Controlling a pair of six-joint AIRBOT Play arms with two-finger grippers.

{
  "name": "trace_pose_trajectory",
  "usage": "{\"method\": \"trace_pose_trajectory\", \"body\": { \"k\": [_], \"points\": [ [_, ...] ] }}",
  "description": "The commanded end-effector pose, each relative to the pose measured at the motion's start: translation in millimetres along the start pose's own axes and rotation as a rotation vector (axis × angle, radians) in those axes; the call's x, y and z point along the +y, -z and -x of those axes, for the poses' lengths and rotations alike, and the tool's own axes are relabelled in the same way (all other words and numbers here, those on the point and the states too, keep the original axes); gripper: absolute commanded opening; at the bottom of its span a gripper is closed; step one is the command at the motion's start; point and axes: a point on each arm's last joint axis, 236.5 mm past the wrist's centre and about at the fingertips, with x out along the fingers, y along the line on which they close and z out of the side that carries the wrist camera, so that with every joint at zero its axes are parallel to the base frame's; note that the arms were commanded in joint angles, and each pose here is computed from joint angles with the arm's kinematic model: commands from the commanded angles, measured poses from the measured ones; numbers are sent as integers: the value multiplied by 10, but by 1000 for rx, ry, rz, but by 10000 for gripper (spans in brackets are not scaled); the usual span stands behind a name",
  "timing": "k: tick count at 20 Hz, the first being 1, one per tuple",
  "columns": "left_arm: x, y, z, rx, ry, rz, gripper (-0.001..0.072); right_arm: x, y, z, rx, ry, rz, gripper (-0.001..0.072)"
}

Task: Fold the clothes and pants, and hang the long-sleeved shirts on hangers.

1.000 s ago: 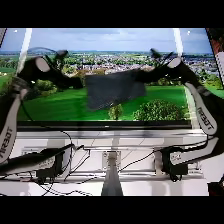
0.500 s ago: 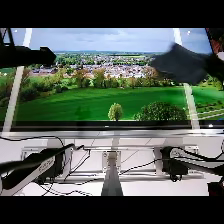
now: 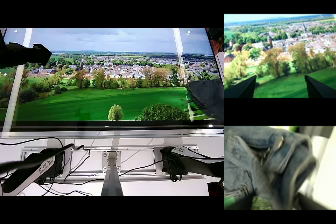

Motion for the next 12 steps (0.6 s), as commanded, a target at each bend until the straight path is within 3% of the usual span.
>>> {"method": "trace_pose_trajectory", "body": {
  "k": [1,3,4,8,12],
  "points": [
    [5,-6,9,-3,-2,-1,691,-236,25,14,35,22,40,675],
    [5,-5,9,-2,-2,-1,691,45,88,16,47,-61,96,654],
    [5,-6,9,-3,-2,-1,691,294,156,27,55,-126,155,544],
    [5,-6,9,-3,-2,-1,691,1373,841,132,116,-300,523,325],
    [5,-6,9,-3,-2,-1,691,2193,2125,315,181,-373,1041,43]
  ]
}}
